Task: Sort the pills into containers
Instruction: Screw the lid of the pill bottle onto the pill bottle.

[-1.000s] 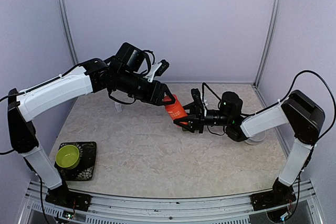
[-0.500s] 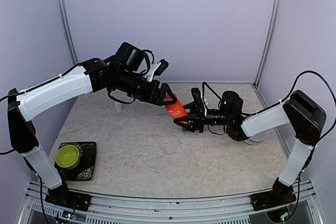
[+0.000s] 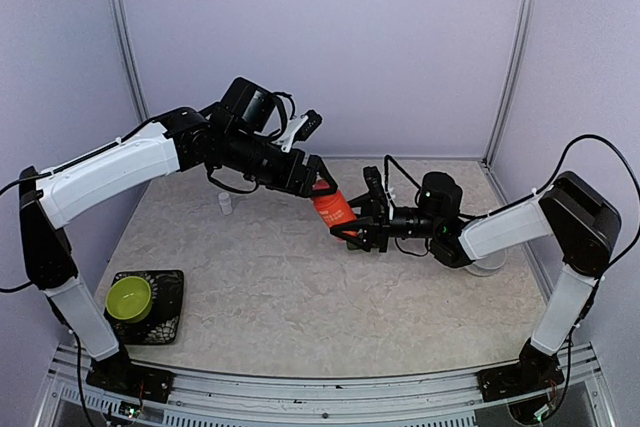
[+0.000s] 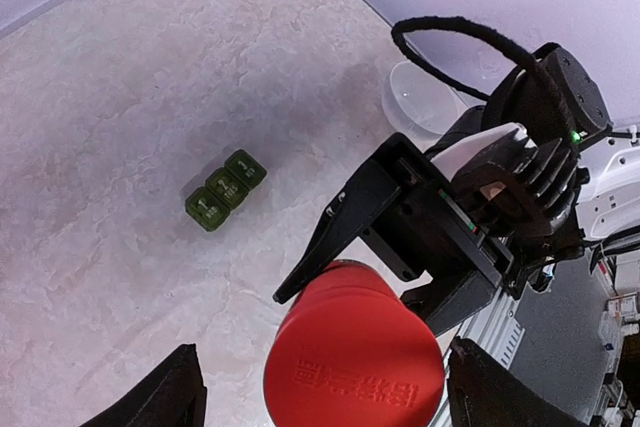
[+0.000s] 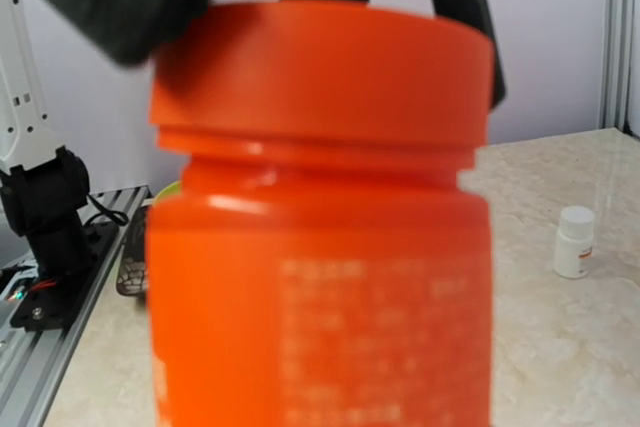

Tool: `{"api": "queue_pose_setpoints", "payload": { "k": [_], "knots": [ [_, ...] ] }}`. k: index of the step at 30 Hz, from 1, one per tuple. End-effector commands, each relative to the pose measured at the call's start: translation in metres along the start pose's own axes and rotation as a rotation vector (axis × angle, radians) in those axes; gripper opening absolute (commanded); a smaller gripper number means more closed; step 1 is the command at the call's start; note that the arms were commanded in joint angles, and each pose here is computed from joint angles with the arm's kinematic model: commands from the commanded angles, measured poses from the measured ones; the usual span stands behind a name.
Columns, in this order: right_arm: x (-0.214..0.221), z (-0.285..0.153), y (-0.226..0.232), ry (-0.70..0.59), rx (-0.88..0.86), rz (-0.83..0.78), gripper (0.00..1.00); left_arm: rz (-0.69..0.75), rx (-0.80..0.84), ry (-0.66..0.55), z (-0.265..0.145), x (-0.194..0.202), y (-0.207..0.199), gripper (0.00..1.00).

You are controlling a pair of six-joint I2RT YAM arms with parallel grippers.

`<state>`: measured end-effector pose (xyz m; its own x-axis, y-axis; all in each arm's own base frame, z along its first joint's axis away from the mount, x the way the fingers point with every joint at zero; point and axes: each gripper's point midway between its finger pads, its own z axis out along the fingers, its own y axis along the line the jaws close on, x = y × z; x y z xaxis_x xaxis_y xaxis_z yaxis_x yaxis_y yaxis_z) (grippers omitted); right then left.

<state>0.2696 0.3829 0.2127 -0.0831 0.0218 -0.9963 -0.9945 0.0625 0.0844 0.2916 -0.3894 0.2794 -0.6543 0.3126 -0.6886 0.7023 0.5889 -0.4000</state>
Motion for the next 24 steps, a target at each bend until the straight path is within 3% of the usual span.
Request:
{"api": "queue_pose_setpoints", "payload": {
  "k": [1, 24],
  "knots": [
    [-0.0207, 0.0034, 0.0080, -0.034, -0.028, -0.045, 0.15, 0.030, 0.023, 0.012, 0.0030, -0.0026, -0.0090, 0.81],
    [-0.0231, 0.0043, 0.0063, -0.033, -0.017, -0.043, 0.14, 0.046, 0.023, 0.017, 0.0063, -0.0008, -0.0138, 0.55]
  ]
}}
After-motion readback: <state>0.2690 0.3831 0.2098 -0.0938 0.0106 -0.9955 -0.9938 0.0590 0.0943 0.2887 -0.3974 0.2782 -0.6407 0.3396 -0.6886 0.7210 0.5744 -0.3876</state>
